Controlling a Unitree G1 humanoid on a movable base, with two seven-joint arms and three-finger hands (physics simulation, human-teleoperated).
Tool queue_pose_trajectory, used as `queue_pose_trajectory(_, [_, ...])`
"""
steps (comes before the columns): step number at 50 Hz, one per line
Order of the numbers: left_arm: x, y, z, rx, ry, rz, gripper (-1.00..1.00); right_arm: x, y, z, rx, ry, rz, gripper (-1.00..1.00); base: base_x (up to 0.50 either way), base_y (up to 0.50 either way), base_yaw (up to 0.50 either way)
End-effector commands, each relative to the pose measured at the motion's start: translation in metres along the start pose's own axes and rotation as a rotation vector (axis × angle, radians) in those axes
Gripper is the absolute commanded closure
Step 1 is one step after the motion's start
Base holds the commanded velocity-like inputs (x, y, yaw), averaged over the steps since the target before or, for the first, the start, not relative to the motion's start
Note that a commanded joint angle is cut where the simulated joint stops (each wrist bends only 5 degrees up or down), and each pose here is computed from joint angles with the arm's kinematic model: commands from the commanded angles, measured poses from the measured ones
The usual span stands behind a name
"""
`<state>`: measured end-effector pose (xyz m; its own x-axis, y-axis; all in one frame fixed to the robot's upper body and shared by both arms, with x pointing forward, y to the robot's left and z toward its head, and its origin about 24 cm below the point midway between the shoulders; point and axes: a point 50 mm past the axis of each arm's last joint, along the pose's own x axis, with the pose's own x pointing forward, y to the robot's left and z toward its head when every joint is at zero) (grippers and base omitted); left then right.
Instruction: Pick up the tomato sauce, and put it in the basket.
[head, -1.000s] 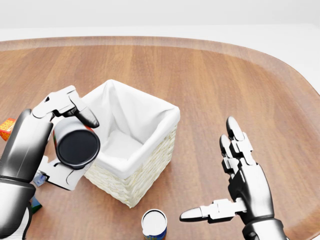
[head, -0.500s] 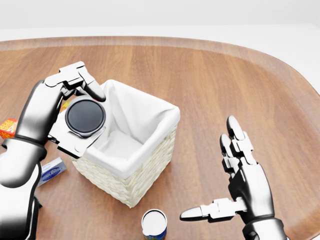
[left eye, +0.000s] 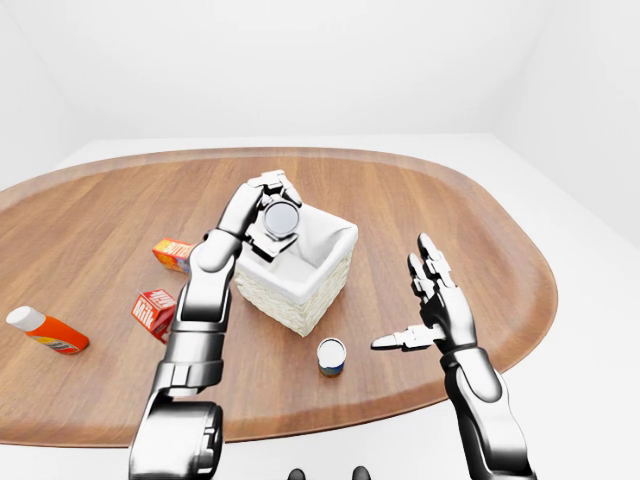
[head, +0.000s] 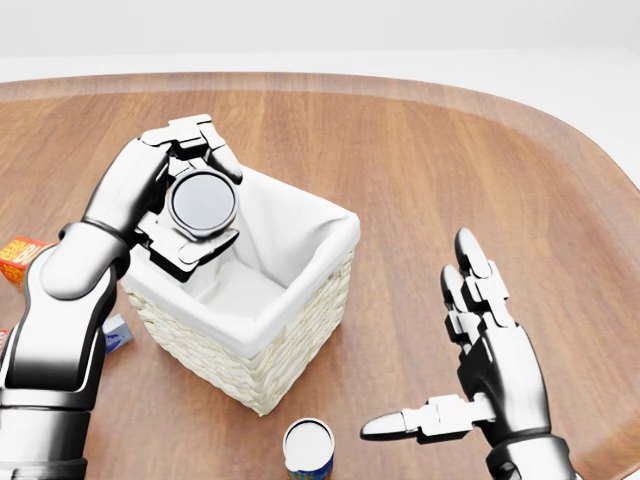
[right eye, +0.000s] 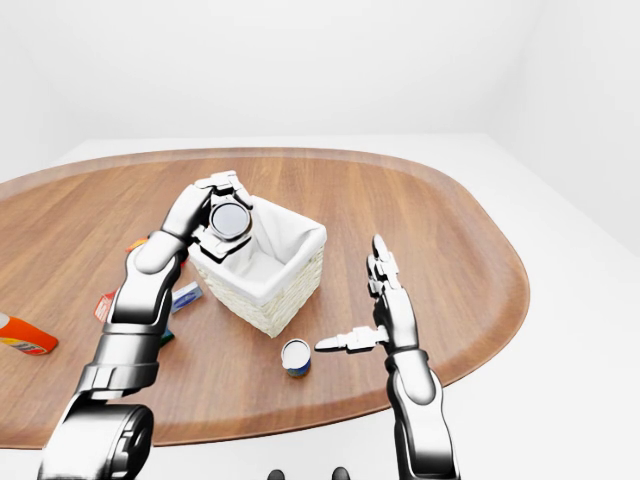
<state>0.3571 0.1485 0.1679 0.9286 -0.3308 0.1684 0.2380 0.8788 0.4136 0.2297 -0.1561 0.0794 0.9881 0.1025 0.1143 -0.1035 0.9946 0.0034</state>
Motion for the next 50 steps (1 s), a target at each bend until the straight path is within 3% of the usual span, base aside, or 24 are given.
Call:
queue_pose_trajectory(1, [0.016,-0.003,-0.013,-0.065,0.078,-0.050,1.00,0.000,0.000,0.000,0.002,0.000,0.000,-1.00,0.00,0.00,0.00])
queue_pose_trajectory(22, [0.039,-0.001,-0.038,-0.093,0.283,-0.067,1.00,0.000,0.000,0.002,0.002,-0.008,0.002,-1.00,0.00,0.00,0.00])
queue_pose_trajectory(38, [0.049,-0.004,-0.040,-0.084,0.293,-0.094,1.00,-0.002,0.001,0.001,0.002,-0.003,0.005,-1.00,0.00,0.00,0.00])
queue_pose_trajectory(50, [0.060,-0.008,-0.025,-0.072,0.264,-0.134,1.00,-0.004,0.002,-0.002,0.003,0.009,0.011,-1.00,0.00,0.00,0.00])
